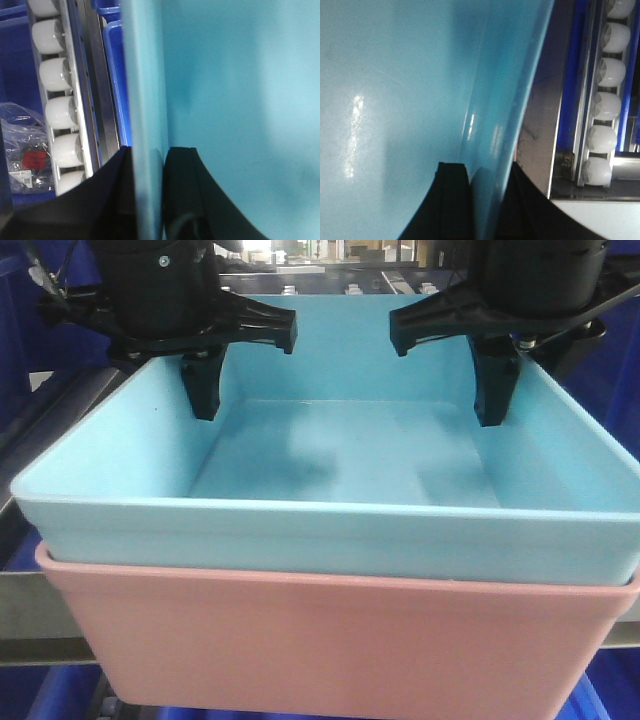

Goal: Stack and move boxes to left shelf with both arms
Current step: 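Hold the stacked bins in both grippers as the base nears the shelf, then raise the stacked bins with both grippers above the roller shelf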

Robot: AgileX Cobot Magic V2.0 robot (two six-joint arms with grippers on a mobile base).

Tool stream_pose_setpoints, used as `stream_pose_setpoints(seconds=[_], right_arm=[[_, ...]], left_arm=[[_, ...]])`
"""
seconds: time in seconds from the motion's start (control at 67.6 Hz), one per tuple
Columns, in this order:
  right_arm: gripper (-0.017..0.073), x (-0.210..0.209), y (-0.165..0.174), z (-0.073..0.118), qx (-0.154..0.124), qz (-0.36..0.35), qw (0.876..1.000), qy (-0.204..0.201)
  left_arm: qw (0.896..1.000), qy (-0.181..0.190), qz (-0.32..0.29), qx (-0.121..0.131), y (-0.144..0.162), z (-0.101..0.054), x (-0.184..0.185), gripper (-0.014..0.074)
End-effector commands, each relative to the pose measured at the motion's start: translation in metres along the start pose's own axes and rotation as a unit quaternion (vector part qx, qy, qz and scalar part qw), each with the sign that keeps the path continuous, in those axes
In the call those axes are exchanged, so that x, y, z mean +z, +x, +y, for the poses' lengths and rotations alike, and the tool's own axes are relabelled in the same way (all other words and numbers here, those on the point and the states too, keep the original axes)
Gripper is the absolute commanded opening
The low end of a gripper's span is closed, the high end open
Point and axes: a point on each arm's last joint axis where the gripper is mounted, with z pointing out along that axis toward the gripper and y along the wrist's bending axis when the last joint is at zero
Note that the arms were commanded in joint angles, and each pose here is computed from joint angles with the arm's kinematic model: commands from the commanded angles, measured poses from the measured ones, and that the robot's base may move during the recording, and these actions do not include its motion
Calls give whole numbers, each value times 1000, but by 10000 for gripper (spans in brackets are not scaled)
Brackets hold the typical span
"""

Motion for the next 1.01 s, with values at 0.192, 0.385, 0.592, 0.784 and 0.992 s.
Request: stream_pose_setpoints(seconds=[0.192,0.385,0.592,0.784,0.992], right_arm=[[56,-33,-23,21,-1,-118,987,-105],[56,-33,-23,21,-1,-118,987,-105],[56,-33,-23,21,-1,-118,987,-105],[56,-33,-23,21,-1,-118,987,-105],[56,-33,-23,21,-1,-118,987,-105]], left_arm=[[987,116,-115,-12,-24,-26,-36,-3],[987,116,-115,-12,-24,-26,-36,-3],[987,116,-115,-12,-24,-26,-36,-3],[987,116,-115,-12,-24,-26,-36,-3],[987,116,-115,-12,-24,-26,-36,-3]])
